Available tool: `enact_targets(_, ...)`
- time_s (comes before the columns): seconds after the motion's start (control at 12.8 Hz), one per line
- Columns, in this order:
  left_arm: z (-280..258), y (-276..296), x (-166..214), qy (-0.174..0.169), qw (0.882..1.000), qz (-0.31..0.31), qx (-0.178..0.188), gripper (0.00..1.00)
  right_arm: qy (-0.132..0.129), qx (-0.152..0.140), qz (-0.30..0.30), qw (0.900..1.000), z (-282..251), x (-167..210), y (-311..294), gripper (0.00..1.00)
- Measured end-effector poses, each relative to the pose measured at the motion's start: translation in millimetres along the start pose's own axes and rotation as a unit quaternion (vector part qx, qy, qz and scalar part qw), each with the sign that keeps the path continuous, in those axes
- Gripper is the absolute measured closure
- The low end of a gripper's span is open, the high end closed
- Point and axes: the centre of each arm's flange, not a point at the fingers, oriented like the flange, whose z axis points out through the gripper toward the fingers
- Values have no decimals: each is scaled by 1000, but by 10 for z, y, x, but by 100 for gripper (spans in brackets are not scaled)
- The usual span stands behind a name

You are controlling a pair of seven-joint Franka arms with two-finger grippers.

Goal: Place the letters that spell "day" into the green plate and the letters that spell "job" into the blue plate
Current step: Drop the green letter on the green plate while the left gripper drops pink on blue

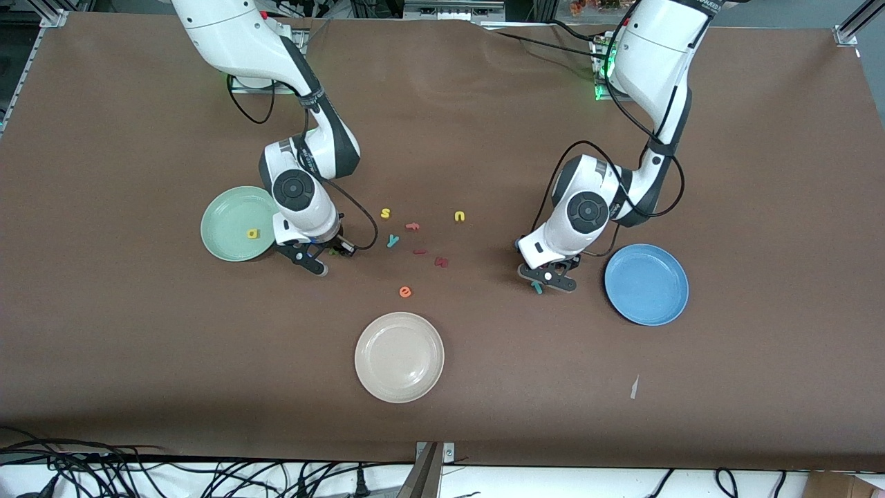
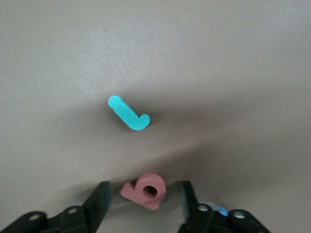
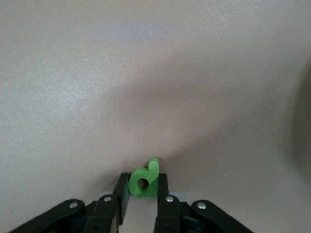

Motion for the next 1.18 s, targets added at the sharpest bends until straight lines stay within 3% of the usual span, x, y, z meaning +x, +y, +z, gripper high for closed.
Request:
enact_targets(0.08,-12,9,6,2,1000,1,0,53,2,2,1,1000,-20,23,1,73)
enact_targets(0.16,-42,25,11,4,1000,3,-1,59,3,4,2,1000,-69,49,2,73)
enact_targets(0.31,-43,33,10,5,1000,3,-1,60,-2,-6,-6,1000,-233,142,74,73)
enact_targets(0.71,-137,-146,77,17,1000,-8,1,60,-19,-30,-120,992,-583,626,877,73)
enact_targets(0.94,-618,-976,193,41,999,-17,-1,60,-45,-47,-158,985,-464,793,1600,73)
enact_targets(1.18,-1210,-1935,56,48,999,-8,-6,60,-74,-62,-168,981,-311,752,1901,68)
